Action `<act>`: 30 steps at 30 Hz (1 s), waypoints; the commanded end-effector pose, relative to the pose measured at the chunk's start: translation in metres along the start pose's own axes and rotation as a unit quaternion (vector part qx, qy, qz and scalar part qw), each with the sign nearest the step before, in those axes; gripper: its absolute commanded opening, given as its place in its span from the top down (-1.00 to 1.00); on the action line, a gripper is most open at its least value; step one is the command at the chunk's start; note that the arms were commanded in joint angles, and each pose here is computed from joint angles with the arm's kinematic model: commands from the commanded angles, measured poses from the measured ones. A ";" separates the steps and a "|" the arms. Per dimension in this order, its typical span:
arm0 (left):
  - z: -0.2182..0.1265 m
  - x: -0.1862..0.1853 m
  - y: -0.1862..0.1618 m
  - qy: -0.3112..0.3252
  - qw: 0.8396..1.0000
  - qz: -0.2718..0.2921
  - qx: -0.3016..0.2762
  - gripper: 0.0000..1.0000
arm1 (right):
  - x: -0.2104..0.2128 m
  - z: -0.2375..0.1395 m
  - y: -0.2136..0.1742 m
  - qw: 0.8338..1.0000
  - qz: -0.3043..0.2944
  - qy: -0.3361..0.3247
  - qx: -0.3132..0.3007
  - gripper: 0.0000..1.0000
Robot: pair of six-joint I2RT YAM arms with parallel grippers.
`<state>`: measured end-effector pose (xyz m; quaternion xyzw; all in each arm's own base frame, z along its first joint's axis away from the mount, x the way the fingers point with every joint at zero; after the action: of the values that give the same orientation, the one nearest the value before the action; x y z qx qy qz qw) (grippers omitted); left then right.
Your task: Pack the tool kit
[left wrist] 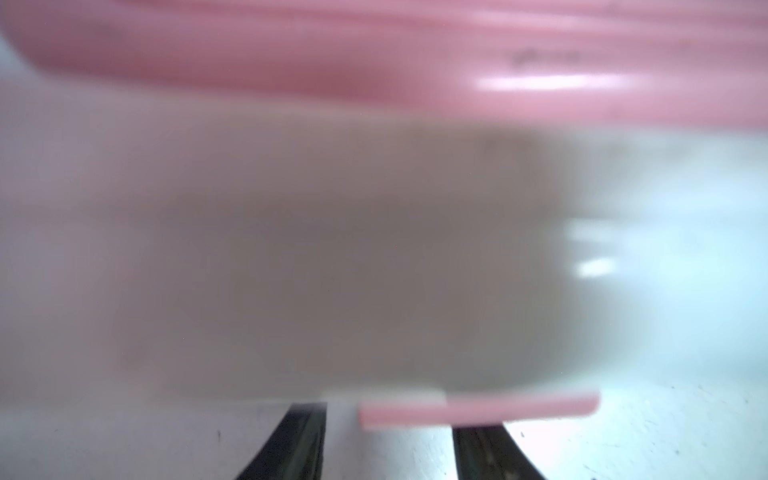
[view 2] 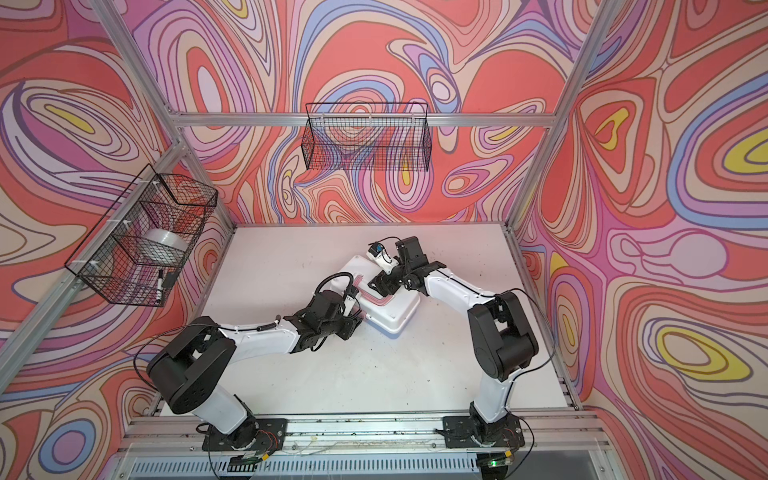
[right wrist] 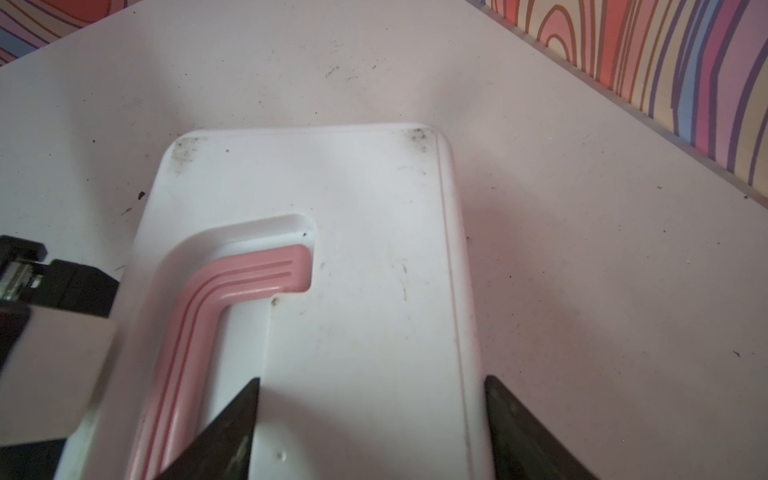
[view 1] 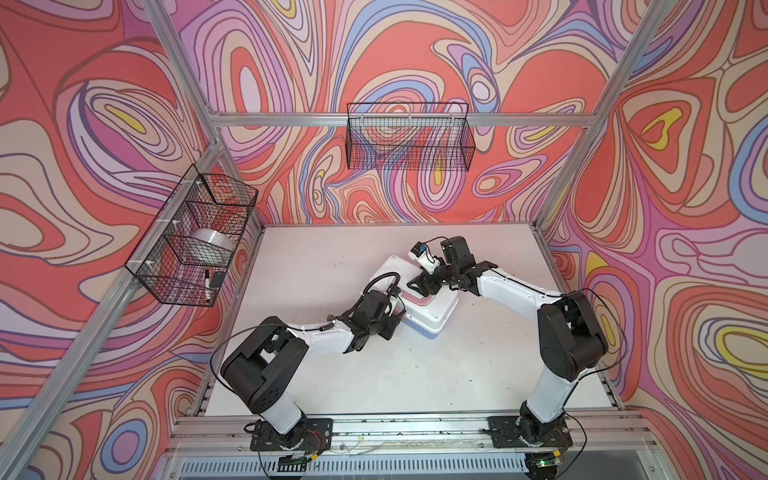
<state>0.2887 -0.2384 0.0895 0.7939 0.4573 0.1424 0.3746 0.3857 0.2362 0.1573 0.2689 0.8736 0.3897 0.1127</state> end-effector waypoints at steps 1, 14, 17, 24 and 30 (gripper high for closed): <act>-0.023 -0.002 0.060 -0.001 0.991 -0.025 -0.134 -0.05 | 0.039 0.029 -0.107 0.972 0.081 0.048 0.217 -0.48; -0.032 0.005 0.055 0.019 0.990 -0.045 -0.129 -0.37 | 0.023 0.016 -0.056 0.980 0.098 0.011 0.173 -0.62; -0.034 0.007 0.053 0.025 0.990 -0.050 -0.127 -0.45 | 0.019 0.011 -0.046 0.982 0.100 -0.002 0.162 -0.65; -0.045 0.014 0.050 0.051 0.988 -0.060 -0.133 -0.66 | 0.004 -0.011 -0.017 0.986 0.116 -0.039 0.117 -0.72; -0.052 0.018 0.051 0.067 0.985 -0.067 -0.142 -0.79 | -0.008 -0.053 0.010 0.988 0.124 -0.081 0.039 -0.81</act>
<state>0.2980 -0.2226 0.1557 0.7072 0.4957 0.2159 0.4555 0.3795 0.2180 0.1778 0.3878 0.8536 0.3311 0.1066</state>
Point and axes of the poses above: each gripper's point midway between its finger pads, its own z axis out along the fingers, its own x axis along the line the jaws close on, y = z × x, the point moved 5 cm from there along -z, back along the fingers, and after that the axes turned 3 degrees about -z, right-handed, at the moved point
